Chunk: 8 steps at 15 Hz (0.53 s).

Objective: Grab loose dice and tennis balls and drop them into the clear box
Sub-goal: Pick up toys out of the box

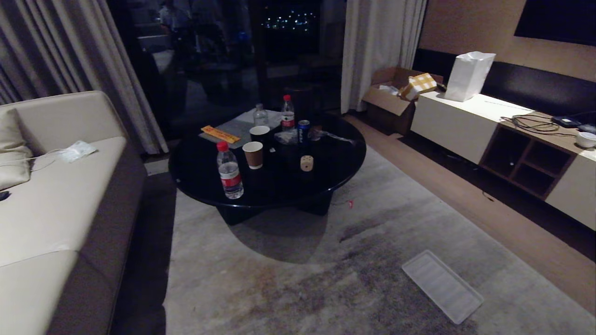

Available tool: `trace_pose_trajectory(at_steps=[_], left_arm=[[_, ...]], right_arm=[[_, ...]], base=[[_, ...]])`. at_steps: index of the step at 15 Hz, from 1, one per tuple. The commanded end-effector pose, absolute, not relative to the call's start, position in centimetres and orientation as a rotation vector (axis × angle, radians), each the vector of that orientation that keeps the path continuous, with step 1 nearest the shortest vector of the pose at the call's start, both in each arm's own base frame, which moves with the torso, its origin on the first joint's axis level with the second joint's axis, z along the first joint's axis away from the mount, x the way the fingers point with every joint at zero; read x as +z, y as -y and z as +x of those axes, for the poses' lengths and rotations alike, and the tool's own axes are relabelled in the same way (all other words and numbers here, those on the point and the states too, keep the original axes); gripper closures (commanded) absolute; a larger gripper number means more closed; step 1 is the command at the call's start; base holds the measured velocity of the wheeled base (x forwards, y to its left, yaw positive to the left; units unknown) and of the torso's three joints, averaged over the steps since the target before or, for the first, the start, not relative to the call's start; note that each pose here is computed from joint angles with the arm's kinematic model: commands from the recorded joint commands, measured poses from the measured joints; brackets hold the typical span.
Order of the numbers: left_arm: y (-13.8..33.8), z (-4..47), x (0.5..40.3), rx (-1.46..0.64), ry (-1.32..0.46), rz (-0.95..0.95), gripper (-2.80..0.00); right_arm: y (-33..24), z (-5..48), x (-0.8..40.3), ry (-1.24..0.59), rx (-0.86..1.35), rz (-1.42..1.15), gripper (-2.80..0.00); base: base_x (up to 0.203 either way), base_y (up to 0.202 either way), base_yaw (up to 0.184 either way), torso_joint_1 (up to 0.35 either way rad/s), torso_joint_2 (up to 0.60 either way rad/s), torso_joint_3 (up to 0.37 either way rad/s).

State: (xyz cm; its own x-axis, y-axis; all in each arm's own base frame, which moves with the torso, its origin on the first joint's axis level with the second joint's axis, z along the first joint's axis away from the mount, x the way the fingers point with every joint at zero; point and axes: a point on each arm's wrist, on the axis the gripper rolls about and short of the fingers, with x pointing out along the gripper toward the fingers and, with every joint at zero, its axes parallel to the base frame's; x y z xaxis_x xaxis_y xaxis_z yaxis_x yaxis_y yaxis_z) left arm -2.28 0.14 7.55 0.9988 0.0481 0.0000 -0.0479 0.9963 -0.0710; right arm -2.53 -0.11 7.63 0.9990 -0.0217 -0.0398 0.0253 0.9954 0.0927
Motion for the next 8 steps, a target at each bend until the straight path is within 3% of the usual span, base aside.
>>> trace_pose_trajectory(at_steps=[1,8], left_arm=[[-0.14,-2.26,7.51,0.049,-0.001,-0.072,0.0],[-0.14,-2.26,7.52,0.051,0.0,-0.077,0.0]], right_arm=[[0.11,-2.52,7.63,-0.04,-0.023,0.093,0.0],[0.11,-2.51,7.63,-0.042,-0.023,0.093,0.0]], base=[[-0.001,-0.006,0.162,-0.001,0.01,0.001],[0.001,-0.007,0.157,0.003,0.0,0.004]])
